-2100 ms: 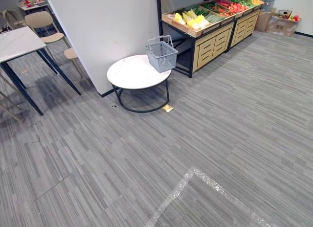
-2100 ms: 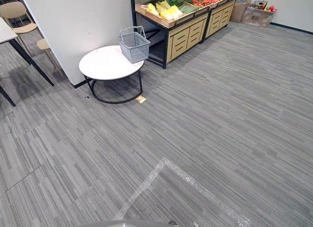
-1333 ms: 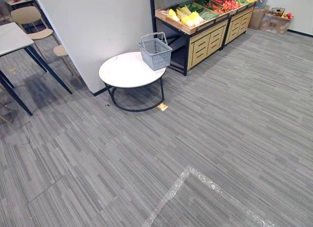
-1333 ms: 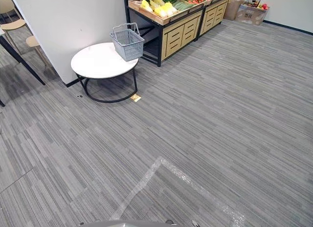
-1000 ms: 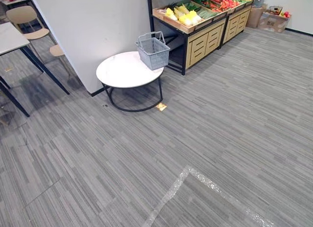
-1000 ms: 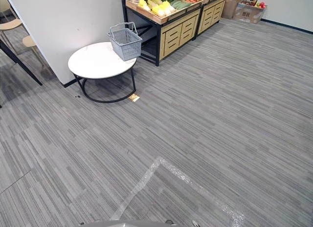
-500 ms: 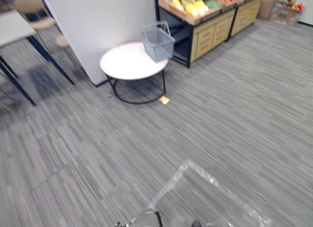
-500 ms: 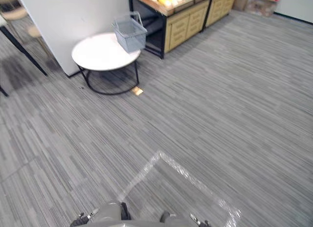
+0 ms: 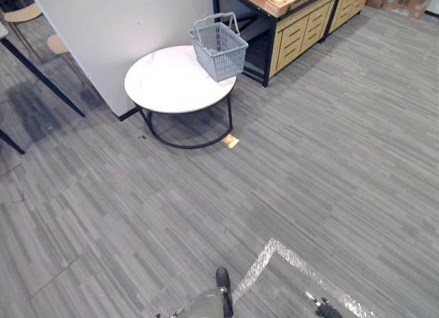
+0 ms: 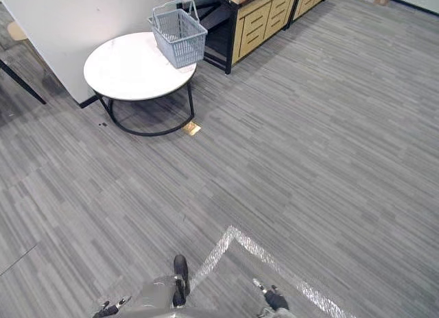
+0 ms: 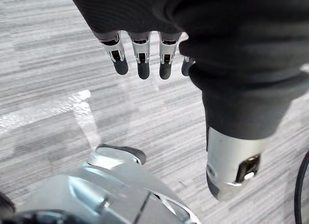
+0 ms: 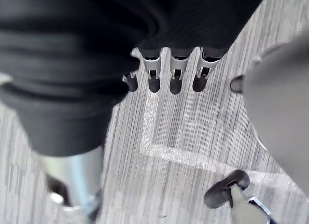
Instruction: Pick vegetable in the basket
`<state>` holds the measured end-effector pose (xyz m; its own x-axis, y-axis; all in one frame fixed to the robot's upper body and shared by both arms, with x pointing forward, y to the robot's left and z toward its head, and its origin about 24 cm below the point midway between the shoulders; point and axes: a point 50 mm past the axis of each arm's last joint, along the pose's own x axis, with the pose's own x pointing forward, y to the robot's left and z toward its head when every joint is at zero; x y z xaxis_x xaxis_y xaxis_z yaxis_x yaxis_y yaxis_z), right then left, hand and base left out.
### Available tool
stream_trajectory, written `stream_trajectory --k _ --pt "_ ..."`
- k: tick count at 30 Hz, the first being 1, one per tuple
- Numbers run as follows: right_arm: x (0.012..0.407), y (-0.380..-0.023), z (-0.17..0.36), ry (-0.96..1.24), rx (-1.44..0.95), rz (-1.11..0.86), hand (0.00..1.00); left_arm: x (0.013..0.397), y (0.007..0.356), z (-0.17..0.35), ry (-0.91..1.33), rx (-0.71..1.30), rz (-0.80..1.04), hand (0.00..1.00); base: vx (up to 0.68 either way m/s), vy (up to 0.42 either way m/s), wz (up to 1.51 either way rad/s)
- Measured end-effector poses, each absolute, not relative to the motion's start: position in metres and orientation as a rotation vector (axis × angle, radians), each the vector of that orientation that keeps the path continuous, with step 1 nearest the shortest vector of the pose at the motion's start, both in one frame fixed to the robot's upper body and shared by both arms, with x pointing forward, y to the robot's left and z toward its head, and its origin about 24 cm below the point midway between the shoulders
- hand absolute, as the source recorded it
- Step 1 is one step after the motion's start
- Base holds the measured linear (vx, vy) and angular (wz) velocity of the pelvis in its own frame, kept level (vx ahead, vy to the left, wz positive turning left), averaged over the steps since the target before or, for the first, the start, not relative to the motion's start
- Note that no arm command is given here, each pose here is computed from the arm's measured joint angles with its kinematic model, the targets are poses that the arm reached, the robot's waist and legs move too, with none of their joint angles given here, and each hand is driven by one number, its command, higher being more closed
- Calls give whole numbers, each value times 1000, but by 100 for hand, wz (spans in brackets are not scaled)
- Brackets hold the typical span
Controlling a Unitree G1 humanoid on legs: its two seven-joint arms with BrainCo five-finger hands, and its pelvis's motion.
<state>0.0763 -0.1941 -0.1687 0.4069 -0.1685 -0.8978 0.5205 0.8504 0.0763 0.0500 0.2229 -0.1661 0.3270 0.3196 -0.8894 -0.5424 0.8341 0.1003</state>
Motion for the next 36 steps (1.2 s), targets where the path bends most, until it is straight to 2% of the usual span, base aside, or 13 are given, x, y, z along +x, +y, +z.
stream_trajectory --k 5,10,15,21,29,32,34,36 --pt "81 -200 -166 1037 364 -460 0 50 228 -165 1128 -149 496 0 499 213 9" --pt "88 -204 -164 1005 367 -474 0 69 222 -164 1091 -156 469 0 362 2 8" --pt "95 -208 -161 958 391 -493 0 87 198 -164 1036 -274 477 0 499 -152 34" --pt "106 -218 -155 920 354 -488 0 76 182 -169 1051 -403 547 0 728 -319 38" --pt "110 -206 -157 951 304 -405 0 90 200 -161 955 -399 573 0 690 -170 -1" --pt "112 -199 -158 958 326 -404 0 96 205 -157 926 -357 548 0 503 112 -24" --pt "107 -202 -159 964 316 -412 0 87 202 -160 956 -342 537 0 704 279 -6" --pt "104 -187 -161 989 310 -357 0 88 215 -158 944 -311 558 0 626 198 15"
